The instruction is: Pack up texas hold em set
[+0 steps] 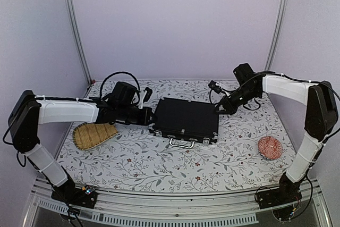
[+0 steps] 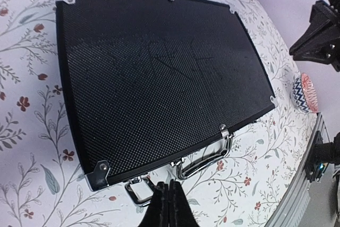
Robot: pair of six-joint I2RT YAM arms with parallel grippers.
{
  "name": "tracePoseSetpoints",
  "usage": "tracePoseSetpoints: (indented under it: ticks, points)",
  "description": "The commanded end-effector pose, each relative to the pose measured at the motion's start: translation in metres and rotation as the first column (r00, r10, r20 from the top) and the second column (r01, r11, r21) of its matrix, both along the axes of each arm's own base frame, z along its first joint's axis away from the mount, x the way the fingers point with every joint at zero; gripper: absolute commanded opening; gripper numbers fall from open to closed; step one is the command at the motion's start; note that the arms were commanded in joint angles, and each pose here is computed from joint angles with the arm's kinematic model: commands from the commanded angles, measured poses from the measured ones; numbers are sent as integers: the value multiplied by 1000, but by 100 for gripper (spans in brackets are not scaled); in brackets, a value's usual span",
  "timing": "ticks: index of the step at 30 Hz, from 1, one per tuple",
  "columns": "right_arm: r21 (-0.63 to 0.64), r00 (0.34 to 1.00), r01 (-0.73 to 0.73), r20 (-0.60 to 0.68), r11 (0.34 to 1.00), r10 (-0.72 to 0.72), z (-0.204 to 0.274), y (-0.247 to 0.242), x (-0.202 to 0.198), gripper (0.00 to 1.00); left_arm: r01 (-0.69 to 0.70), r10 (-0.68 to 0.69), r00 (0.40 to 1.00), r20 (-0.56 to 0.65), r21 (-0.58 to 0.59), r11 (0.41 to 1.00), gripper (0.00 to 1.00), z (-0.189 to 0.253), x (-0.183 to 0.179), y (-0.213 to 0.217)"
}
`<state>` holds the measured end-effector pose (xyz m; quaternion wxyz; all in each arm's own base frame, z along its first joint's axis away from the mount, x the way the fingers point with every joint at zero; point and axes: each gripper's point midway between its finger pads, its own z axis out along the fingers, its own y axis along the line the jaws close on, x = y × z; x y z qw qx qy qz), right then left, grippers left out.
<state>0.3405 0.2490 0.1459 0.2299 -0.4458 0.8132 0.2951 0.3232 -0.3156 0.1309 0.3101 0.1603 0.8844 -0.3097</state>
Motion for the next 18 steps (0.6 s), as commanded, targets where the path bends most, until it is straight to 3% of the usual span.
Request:
tracePoseSetpoints:
  ticks: [1, 18]
  points:
    - [84, 994, -73, -75, 994, 79, -22, 26, -5, 4, 71, -71, 996, -45, 6, 997, 0, -18, -15, -10]
    - [-13, 981, -49, -187, 999, 45, -89, 21, -9, 4, 99, -91, 988, -127, 57, 993, 0, -57, -19, -13]
